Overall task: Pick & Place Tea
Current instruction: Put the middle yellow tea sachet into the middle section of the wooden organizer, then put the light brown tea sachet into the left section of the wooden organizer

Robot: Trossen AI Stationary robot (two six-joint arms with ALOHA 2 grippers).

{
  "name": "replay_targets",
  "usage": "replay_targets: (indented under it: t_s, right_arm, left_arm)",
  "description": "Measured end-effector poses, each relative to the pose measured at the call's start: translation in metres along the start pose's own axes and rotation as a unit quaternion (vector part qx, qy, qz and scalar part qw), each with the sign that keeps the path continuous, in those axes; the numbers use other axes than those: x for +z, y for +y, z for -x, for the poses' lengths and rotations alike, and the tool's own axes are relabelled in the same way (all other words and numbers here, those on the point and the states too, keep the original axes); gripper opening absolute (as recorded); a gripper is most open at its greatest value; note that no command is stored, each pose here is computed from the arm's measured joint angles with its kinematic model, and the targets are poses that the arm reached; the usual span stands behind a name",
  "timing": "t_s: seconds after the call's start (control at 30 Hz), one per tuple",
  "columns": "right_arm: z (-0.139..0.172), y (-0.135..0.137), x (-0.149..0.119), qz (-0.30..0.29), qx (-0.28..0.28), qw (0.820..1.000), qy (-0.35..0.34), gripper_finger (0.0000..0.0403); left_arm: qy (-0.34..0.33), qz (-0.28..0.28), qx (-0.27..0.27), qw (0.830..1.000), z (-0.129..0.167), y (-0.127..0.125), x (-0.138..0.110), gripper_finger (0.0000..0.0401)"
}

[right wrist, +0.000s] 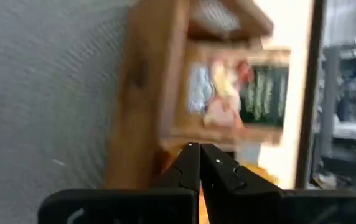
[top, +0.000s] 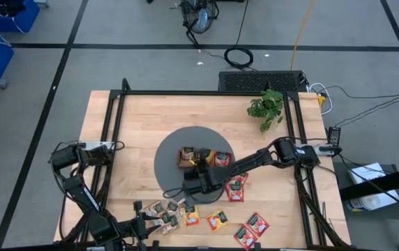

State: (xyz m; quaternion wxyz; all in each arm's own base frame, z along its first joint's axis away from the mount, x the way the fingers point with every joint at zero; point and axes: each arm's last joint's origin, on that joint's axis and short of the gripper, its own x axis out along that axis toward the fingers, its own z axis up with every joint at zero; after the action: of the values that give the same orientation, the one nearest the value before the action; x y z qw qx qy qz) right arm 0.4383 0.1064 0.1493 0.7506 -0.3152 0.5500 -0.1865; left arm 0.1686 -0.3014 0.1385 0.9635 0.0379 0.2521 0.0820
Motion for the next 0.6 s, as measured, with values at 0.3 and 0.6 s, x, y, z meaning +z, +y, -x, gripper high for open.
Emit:
replay_targets:
  t_s: [0.3, 0.6]
  right_arm:
    - [0.004, 0.002, -0.005, -0.006, 0.004, 1.0, -0.007, 0.0]
    - [0.104, -0.019, -0.011, -0.048, 0.012, 0.991, -0.127, 0.0]
  left_arm:
    - [0.0, -0.006, 0.0, 1.0, 0.0, 0.0, 0.0, 0.0124]
    - [0.001, -0.004, 0.004, 1.0, -0.003, 0.001, 0.002, 0.0124]
